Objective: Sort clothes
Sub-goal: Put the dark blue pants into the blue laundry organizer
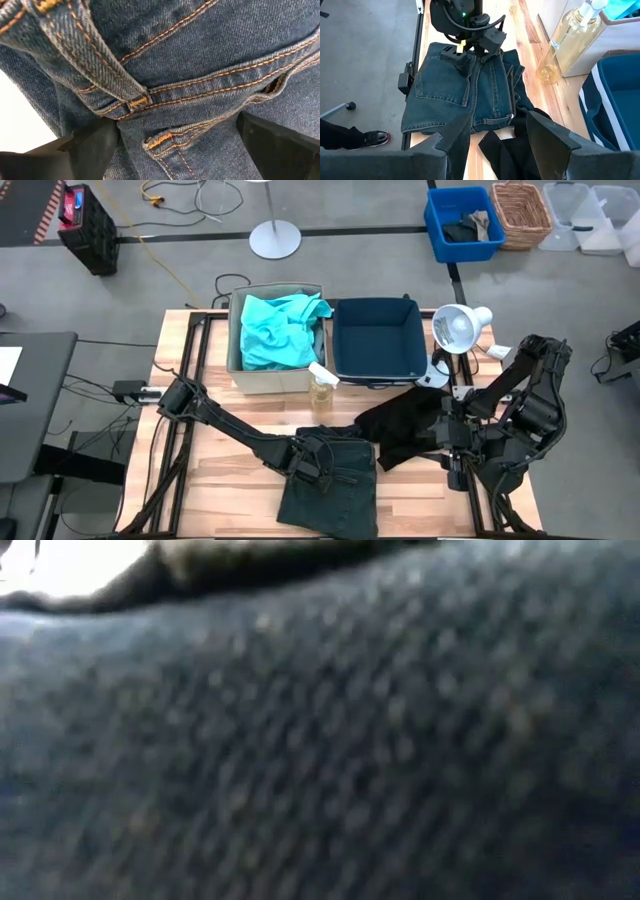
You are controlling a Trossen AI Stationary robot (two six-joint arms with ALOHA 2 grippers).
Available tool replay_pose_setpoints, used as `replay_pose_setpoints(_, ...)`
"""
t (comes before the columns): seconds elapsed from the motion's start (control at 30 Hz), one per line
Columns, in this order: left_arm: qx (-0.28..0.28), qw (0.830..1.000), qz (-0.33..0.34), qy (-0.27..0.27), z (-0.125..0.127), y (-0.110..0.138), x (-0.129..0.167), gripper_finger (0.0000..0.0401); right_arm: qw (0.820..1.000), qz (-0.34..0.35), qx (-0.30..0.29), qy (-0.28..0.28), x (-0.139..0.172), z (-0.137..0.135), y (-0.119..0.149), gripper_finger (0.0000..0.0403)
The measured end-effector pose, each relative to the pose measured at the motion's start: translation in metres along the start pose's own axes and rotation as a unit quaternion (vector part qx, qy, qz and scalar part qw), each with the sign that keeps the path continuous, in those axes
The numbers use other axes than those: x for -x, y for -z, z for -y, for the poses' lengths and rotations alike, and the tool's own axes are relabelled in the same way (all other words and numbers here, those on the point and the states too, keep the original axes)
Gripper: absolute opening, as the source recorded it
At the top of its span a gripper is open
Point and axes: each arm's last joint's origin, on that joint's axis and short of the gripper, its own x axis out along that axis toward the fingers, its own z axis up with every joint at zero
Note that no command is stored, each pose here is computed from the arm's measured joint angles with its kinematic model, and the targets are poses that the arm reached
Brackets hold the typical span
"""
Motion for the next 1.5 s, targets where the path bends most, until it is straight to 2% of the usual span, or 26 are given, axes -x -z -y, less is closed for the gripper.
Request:
replay_pose_setpoints(0.13,0.002,1.000,-0.003,-0.013,-0.004,-0.007,-0.001,0.0377,1.000,0.000,0.001,0.000,0.000,0.000,0.000,0.0207)
replay_pose_setpoints(0.27,-0.001,1.000,-0.004,-0.024,-0.007,-0.011,-0.002,0.0327,1.000,0.000,0.001,0.000,0.000,0.000,0.000,0.0207)
replay_pose_setpoints(0.73,-0.032,0.998,-0.005,-0.047,-0.014,-0.021,-0.002,0.0043,1.000,-0.002,-0.001,0.008,-0.002,0.003,-0.001,0.0207)
replay_pose_setpoints(1.07,-0.043,0.998,-0.005,-0.035,-0.012,-0.023,0.008,0.0036,1.000,-0.001,-0.004,0.015,-0.004,0.005,-0.004,0.0207)
replay_pose_setpoints(1.23,-0.050,0.998,0.030,-0.011,-0.010,-0.027,0.037,0.0036,1.000,-0.001,-0.004,0.014,-0.004,0.005,-0.004,0.0207)
replay_pose_setpoints(1.5,-0.111,0.990,0.068,0.062,-0.007,-0.032,0.103,0.0036,1.000,-0.001,-0.004,0.014,-0.004,0.005,-0.004,0.0207)
